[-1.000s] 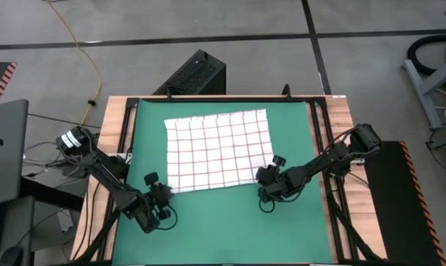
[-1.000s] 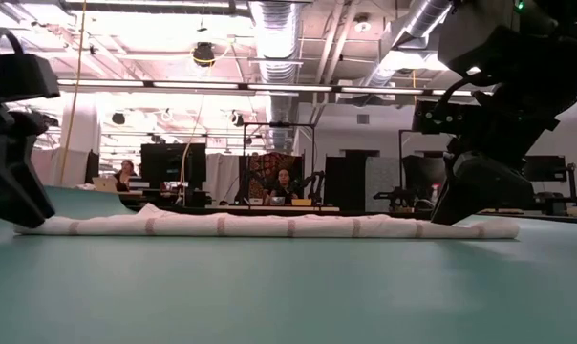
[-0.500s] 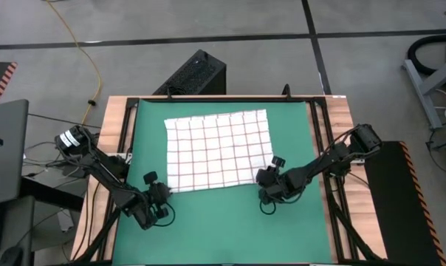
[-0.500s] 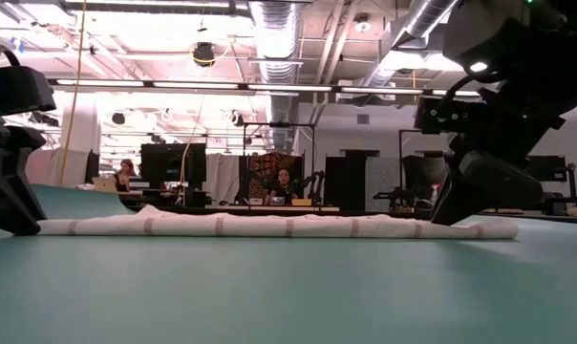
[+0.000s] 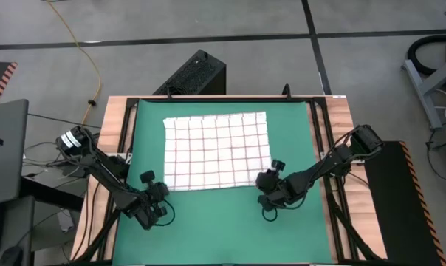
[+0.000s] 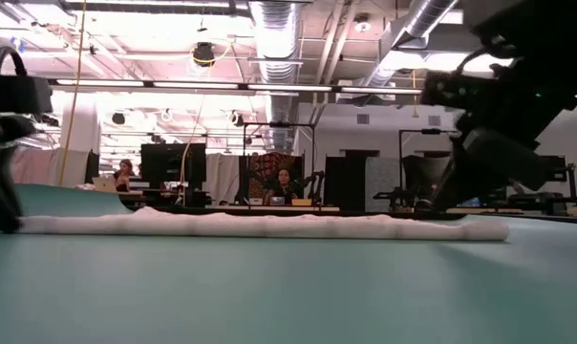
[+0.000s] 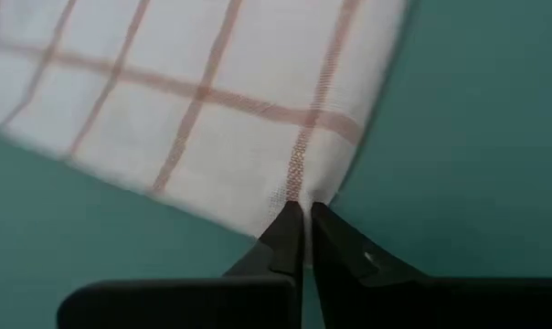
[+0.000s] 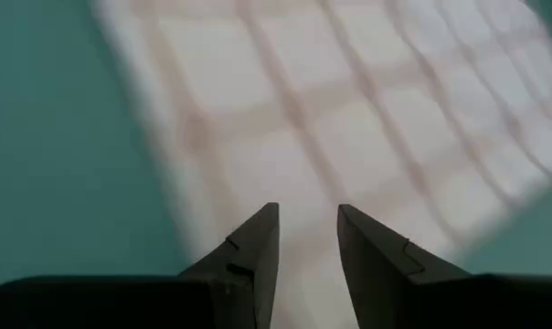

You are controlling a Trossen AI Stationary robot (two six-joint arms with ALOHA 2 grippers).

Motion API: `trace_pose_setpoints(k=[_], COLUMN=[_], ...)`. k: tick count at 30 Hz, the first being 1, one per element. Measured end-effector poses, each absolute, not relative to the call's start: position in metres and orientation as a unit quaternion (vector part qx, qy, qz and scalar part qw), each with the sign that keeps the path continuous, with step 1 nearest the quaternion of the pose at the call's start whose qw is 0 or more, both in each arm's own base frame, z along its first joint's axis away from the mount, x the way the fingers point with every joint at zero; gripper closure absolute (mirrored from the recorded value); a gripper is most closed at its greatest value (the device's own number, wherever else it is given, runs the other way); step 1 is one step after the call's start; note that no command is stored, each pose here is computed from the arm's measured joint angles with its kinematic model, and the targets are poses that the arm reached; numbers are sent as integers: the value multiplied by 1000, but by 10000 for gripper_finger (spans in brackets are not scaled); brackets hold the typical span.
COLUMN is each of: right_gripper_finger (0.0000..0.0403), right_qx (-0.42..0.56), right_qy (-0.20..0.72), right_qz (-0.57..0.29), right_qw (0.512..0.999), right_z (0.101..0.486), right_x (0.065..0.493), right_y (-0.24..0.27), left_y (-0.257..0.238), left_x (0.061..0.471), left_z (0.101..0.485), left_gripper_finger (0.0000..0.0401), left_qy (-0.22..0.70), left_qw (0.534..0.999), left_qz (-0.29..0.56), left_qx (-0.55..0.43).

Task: Roll towel into tight, uniform cylinder
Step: Fold the white towel

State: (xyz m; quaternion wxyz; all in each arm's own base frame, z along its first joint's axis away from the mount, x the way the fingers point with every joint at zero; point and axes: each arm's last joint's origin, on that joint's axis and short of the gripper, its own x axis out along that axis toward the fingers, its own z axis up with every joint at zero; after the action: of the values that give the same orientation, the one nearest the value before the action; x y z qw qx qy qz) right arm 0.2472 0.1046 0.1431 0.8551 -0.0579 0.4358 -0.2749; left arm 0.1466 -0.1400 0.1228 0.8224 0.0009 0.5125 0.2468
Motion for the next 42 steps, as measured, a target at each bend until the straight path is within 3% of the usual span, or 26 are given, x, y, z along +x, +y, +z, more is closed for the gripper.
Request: trace_pose_setpoints(k=[5, 12, 23, 32, 42], right_gripper_finger=[295, 317, 364, 387, 384], right_qx=[-38, -41, -102, -96, -66], right_qy=[438, 353, 193, 202, 234], right_qz=[-299, -231, -144, -75, -75], right_qw=[847, 906, 965, 972, 967], right_z=[142, 148, 125, 106, 78], right_x=[242, 259, 332, 368, 371], right_y=[105, 128, 119, 105, 104], left_y=[-143, -142, -140, -140, -137], left_x=[149, 149, 147, 146, 144], left_z=[143, 151, 152, 152, 160], left_gripper_finger=[400, 401, 401, 401, 401], left_qy=[530, 530, 531, 533, 547], left_qw=[803, 797, 793, 791, 774], left_qz=[272, 285, 294, 293, 304], left_qx=[24, 49, 57, 62, 91])
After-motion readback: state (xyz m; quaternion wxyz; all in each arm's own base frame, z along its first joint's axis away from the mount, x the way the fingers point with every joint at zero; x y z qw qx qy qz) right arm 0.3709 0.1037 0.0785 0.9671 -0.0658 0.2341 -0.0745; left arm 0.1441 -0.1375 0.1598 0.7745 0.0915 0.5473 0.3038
